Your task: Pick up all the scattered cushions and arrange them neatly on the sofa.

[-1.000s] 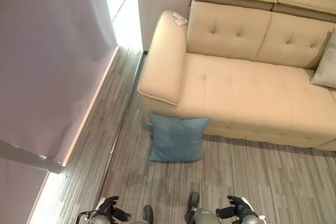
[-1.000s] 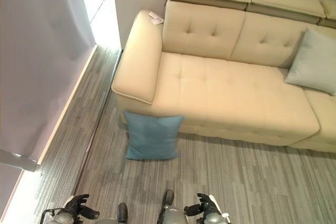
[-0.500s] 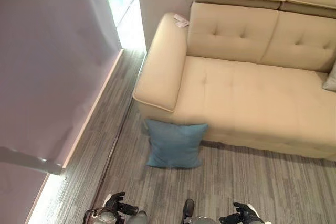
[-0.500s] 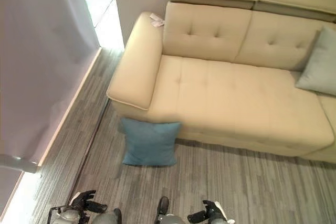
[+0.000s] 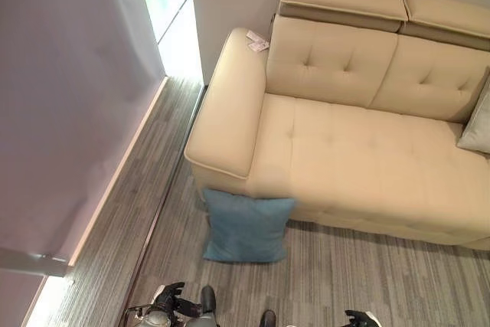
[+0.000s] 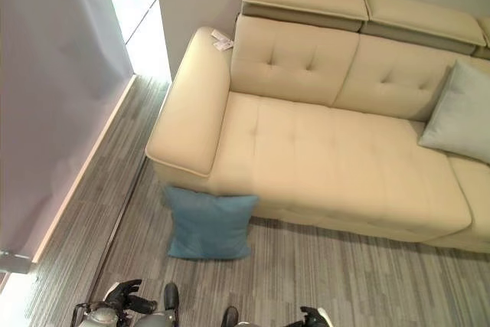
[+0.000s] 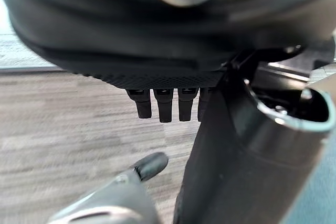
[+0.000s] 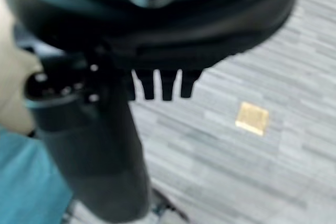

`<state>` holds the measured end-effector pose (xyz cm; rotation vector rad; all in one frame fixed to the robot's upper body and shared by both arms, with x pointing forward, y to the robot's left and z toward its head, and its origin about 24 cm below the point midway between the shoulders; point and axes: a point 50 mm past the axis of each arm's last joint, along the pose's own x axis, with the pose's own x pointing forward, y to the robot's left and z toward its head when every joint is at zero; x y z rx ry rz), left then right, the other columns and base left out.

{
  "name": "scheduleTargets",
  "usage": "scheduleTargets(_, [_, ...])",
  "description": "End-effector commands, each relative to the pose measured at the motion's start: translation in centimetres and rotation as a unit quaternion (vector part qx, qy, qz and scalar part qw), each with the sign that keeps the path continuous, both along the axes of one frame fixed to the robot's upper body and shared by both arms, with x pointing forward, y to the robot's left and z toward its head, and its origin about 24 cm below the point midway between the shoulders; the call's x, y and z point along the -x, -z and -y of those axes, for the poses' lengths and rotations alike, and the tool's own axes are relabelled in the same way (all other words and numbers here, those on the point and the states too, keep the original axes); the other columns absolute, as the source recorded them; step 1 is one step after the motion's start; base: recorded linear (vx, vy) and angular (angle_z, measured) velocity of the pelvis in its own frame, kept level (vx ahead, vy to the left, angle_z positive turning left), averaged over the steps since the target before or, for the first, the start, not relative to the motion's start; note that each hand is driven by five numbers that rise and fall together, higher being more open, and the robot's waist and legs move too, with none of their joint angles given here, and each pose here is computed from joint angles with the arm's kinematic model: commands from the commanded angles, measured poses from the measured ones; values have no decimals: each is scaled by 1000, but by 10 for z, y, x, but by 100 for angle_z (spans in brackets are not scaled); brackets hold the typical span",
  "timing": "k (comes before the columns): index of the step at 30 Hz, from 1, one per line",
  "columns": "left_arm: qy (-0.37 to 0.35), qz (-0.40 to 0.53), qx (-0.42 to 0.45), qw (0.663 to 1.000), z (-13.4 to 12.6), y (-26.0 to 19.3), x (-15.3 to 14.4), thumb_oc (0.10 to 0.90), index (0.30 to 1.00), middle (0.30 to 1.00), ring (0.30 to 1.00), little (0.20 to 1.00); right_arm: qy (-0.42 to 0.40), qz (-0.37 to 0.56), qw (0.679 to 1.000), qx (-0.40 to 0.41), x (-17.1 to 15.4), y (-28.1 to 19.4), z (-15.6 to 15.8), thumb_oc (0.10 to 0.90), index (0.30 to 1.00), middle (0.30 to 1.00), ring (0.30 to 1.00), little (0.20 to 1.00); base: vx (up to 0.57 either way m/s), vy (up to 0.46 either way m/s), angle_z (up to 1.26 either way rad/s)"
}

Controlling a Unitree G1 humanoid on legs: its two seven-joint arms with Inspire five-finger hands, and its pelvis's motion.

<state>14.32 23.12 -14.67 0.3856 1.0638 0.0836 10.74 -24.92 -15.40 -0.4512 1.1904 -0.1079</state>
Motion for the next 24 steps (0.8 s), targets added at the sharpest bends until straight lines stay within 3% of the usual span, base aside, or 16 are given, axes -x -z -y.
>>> scheduleTargets(1, [-24,25,-26,999,-23,-9,-6,800,900,900,900,900,-9,33,999,9,-20,-7,3,800,900,900,900,900,106,137,-22])
scheduleTargets(15, [-34,47,-17,998,-18,-11,-11,800,900,900,900,900,4,40,999,12,-17,-8,7,800,900,900,900,900,139,-11,10])
scheduleTargets(20, [-68,105,0,992,-20,-22,-31,800,900,900,900,900,23,120,992,-5,-49,-21,3,800,900,900,900,900,-52,-71,12])
scheduleTargets(24, [-80,181,-3,980,-17,-42,-63,800,900,900,900,900,34,208,978,2,-85,-44,5,800,900,900,900,900,-184,-61,3])
